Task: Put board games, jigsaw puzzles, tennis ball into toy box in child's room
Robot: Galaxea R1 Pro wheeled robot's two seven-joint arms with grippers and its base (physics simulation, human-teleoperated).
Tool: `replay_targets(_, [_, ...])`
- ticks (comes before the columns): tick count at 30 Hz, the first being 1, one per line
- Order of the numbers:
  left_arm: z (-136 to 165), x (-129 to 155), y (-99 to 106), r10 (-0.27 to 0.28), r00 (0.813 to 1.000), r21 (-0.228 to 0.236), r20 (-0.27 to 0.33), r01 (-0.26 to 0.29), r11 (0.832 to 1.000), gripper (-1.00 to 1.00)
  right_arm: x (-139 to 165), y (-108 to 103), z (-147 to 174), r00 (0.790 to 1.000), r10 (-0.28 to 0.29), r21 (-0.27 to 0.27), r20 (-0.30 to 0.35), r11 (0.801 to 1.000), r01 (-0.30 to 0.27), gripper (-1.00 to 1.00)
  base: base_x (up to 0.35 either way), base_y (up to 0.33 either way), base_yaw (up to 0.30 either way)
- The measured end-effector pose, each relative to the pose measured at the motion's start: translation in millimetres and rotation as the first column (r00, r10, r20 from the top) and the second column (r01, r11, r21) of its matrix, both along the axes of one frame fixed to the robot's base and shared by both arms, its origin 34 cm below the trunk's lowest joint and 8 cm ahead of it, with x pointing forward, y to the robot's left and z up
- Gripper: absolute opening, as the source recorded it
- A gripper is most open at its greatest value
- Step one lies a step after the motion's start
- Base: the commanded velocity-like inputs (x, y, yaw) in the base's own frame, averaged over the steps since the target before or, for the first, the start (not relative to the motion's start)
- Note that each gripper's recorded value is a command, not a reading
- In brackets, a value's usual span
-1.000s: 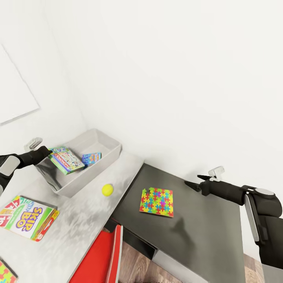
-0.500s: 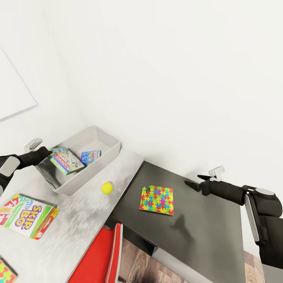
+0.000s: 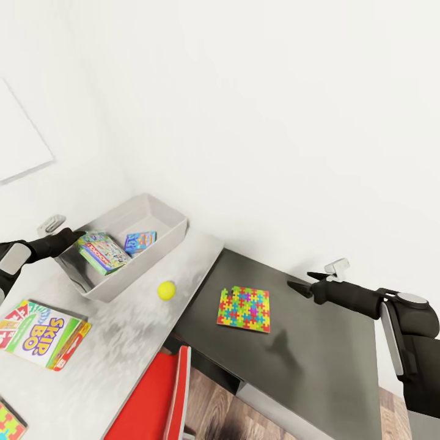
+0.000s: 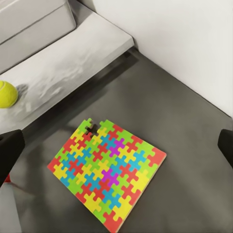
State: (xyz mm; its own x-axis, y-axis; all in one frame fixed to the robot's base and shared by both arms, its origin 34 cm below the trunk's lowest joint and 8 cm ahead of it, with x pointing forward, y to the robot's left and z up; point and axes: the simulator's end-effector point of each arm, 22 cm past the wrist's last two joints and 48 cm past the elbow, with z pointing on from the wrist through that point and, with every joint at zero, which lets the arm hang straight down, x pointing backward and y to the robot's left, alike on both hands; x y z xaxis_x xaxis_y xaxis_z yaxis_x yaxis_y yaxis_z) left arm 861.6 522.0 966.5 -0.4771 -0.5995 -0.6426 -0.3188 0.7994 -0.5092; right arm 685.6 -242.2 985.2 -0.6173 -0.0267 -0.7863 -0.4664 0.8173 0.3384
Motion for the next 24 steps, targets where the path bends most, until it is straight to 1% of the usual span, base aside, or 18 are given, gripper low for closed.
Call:
replay_targets(11, [-1.6,-1.1,0.4,0.000,1.000,0.002,-0.006,0.000,1.000,1.00,0.1,-0.9,0.1,1.000,-0.002,0.000,0.000,1.000,0.002,1.00,0.000,0.000,0.000])
replay_targets(15, [-3.8,-4.0,0.1,-0.004,1.000,-0.007,-0.024,0.004,1.000,1.00,0.0,-0.2,-0.1,1.000,0.000,0.000,0.000,1.000,0.000,1.00,0.000,0.000,0.000])
replay_targets(17, [-5.7,-7.4,-5.3,-0.030,0.998,-0.020,-0.054,0.029,0.999,1.00,0.0,0.4,0.0,1.000,0.001,0.001,0.000,1.000,-0.001,1.00,0.000,0.000,0.000])
replay_targets(18, [-3.2,-8.2,-14.9,-0.064,0.996,-0.045,-0.068,0.061,0.997,1.00,0.2,0.2,0.1,1.000,0.000,0.000,0.002,1.000,0.000,1.00,0.000,0.000,0.000])
replay_targets(19, [1.5,-7.1,-21.9,-0.090,0.994,-0.062,-0.065,0.086,0.994,1.00,0.4,0.1,0.1,1.000,-0.001,-0.001,0.003,1.000,0.001,1.00,0.000,0.000,0.000])
replay_targets(20, [15.0,-4.0,-39.4,-0.151,0.988,-0.098,-0.043,0.146,0.984,1.00,0.7,-0.3,0.0,1.000,-0.002,-0.003,0.004,1.000,0.002,1.00,0.000,0.000,0.000])
replay_targets(21, [34.2,-6.8,-70.9,-0.256,0.967,-0.138,0.007,0.255,0.957,1.00,0.8,0.3,-0.3,1.000,-0.001,-0.005,0.005,1.000,0.001,1.00,0.000,0.000,0.000])
replay_targets(22, [54.2,-13.1,-99.8,-0.347,0.937,-0.138,0.047,0.350,0.926,1.00,1.0,0.5,-0.4,1.000,0.000,-0.007,0.006,1.000,0.000,1.00,0.000,0.000,0.000])
replay_targets(24, [65.5,-21.6,-120.2,-0.409,0.911,-0.129,0.056,0.412,0.902,1.00,1.2,0.6,-0.5,1.000,0.000,-0.007,0.007,1.000,0.000,1.00,0.000,0.000,0.000])
